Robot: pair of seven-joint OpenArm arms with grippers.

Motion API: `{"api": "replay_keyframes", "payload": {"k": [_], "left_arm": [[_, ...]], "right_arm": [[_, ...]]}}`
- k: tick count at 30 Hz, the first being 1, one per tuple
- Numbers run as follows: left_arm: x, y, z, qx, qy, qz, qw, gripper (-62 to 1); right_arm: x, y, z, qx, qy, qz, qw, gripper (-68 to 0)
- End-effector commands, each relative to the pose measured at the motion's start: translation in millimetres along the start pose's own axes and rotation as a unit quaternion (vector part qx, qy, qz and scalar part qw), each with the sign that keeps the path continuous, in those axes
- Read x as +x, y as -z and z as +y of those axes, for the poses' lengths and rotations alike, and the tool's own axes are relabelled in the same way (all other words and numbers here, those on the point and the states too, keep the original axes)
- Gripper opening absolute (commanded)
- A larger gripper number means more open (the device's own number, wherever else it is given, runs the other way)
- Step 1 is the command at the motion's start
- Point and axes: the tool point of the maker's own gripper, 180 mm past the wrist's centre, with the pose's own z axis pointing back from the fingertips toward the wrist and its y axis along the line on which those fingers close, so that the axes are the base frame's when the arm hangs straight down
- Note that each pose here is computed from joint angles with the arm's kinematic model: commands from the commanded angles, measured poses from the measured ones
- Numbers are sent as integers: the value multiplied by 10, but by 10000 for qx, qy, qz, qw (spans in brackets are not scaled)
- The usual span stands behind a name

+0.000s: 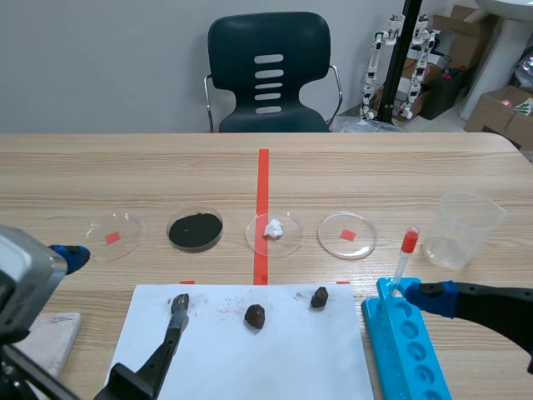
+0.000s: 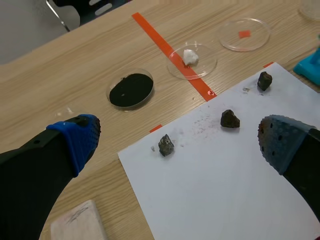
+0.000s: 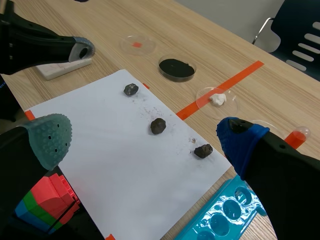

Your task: Put the middle mineral back

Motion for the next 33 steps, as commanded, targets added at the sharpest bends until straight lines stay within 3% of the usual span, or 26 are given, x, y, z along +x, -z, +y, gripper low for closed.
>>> {"api": "replay_keyframes", "payload": {"k": [1,33], "left_arm": [[87,-24,-73,-90,71,-145,9998,14],[79,-39,-93,-117,114,-97,9998,14]], "right_arm": [[119,21,-42,-71,-29,-213,9997,-69],[119,21,-42,-71,-29,-213,9997,-69]]}}
